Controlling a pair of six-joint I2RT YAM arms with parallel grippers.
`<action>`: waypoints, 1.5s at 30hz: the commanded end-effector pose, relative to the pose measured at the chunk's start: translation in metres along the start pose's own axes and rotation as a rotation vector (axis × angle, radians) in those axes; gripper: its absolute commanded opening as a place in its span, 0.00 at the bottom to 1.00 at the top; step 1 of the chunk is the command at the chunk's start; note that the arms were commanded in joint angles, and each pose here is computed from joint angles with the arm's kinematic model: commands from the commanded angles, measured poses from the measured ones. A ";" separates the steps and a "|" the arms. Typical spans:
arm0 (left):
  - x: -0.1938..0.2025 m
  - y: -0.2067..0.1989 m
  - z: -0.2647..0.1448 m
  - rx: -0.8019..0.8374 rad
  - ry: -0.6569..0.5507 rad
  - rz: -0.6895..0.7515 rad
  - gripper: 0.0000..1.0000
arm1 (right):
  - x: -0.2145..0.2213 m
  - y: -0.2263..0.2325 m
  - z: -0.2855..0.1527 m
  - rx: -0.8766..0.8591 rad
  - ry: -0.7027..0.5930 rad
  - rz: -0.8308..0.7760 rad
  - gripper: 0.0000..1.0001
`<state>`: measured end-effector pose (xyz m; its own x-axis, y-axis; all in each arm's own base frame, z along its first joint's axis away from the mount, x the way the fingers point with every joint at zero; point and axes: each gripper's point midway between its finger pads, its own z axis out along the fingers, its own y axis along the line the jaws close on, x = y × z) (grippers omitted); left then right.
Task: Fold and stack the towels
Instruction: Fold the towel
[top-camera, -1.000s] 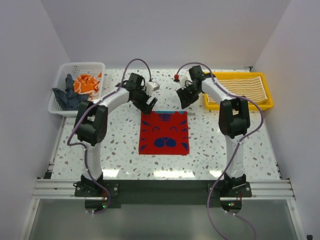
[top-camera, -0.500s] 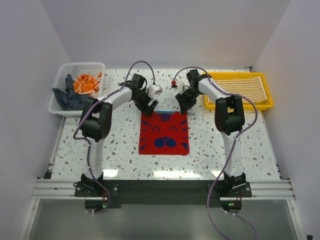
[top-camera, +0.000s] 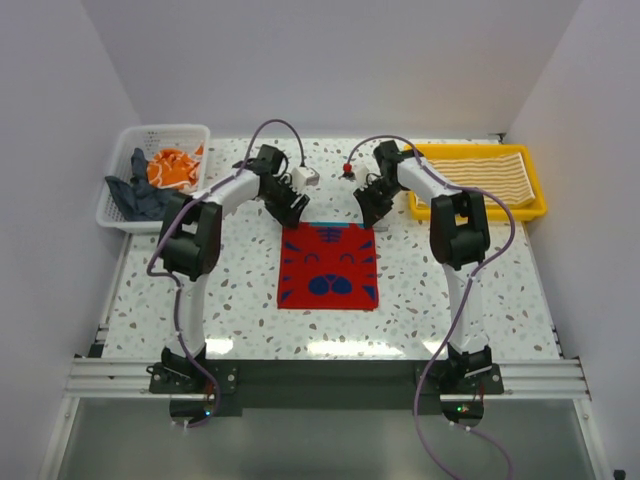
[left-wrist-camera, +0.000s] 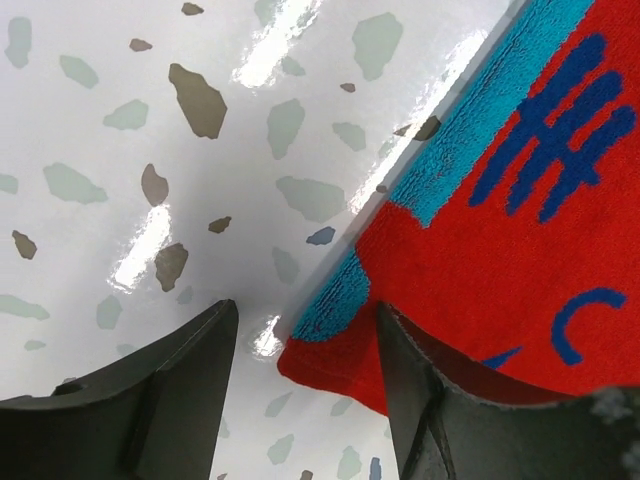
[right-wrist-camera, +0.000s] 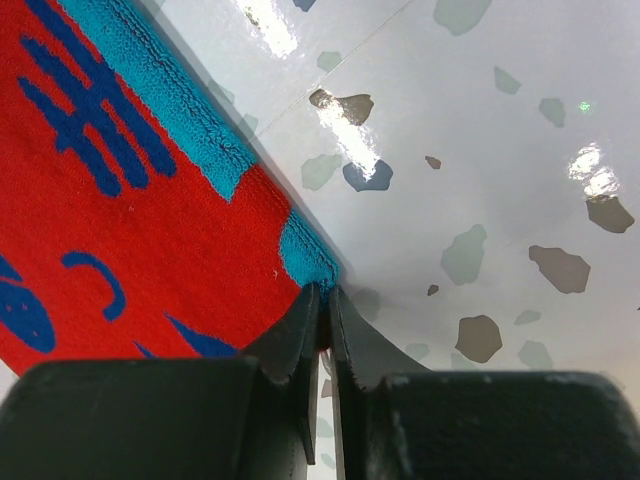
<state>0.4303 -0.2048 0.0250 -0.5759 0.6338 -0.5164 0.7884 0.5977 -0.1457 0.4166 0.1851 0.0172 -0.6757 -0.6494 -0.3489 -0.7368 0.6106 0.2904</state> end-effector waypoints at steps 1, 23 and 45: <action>0.008 0.006 -0.003 0.022 0.022 -0.007 0.62 | 0.020 0.006 0.011 -0.037 0.064 0.004 0.07; 0.070 -0.027 0.012 0.099 0.211 -0.101 0.36 | 0.012 0.006 -0.001 0.018 0.054 -0.006 0.04; 0.016 0.009 -0.012 -0.063 0.053 -0.018 0.00 | -0.044 -0.013 -0.057 0.283 -0.142 -0.066 0.00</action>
<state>0.4192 -0.1937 0.0199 -0.6094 0.6385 -0.4701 0.7700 0.6180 -0.1588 0.4311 0.1817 0.0273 -0.6583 -0.6553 -0.3706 -0.7391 0.6560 0.1529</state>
